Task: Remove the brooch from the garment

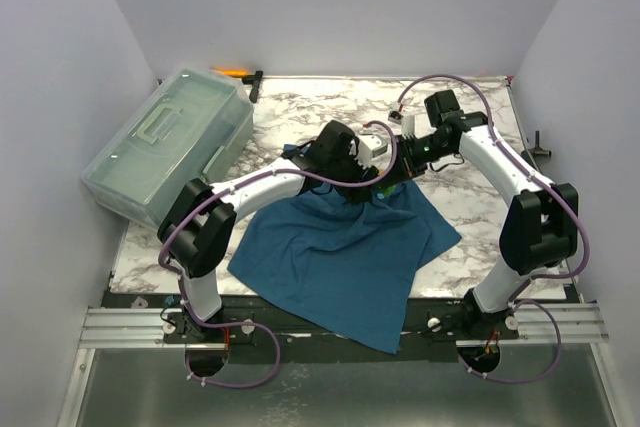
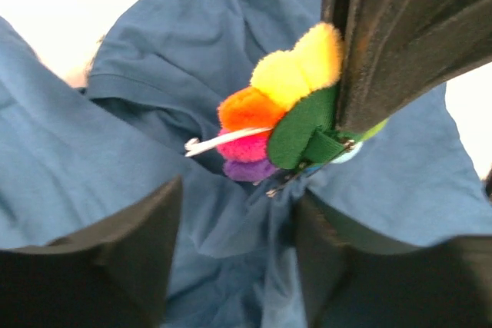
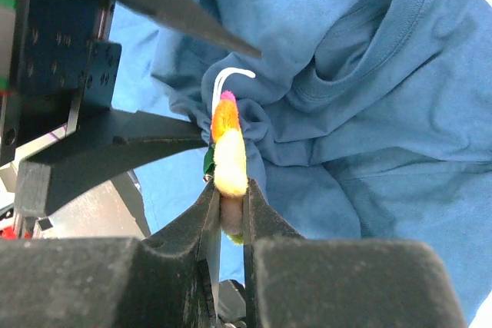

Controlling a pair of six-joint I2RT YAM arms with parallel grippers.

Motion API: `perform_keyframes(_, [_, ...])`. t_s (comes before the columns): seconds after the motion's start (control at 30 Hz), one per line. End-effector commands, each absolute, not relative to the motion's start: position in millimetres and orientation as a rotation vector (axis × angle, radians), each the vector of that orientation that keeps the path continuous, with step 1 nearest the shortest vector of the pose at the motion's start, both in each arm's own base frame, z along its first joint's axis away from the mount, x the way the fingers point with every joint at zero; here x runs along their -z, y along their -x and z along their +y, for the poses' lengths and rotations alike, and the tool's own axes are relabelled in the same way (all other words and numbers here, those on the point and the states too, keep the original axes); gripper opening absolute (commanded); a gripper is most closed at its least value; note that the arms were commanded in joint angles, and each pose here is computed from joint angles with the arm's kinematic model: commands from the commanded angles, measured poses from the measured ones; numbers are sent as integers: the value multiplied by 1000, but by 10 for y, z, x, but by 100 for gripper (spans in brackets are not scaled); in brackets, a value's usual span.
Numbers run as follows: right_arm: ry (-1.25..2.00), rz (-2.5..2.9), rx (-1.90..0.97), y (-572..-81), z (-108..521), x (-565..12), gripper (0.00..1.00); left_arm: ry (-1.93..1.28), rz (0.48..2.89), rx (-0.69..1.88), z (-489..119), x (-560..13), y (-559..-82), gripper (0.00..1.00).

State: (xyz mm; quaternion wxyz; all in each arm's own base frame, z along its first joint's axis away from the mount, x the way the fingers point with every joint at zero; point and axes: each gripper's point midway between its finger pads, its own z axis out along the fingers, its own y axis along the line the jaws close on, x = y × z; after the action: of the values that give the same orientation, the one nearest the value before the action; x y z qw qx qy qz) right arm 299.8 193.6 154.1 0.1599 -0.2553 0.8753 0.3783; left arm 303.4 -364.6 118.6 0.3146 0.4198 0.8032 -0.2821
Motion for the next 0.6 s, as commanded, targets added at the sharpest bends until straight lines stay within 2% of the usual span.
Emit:
perform_keyframes(0.0, [754, 2490, -1128, -2903, 1959, -1553, 1, -1158, 2017, 935, -3764, -1346, -2822, 49])
perform_keyframes(0.27, [767, 2474, -1136, -2892, 1964, -1465, 0, -1197, 1925, 1157, -3879, -1560, -2579, 2])
perform_keyframes(0.3, [771, 2470, -1142, -2885, 1970, -1452, 0, -1181, 1928, 1184, -3886, -1580, -2571, 0])
perform_keyframes(0.57, [784, 2440, -1286, -2756, 2073, -1317, 1, -1096, 1944, 1253, -3909, -1562, -2655, 0])
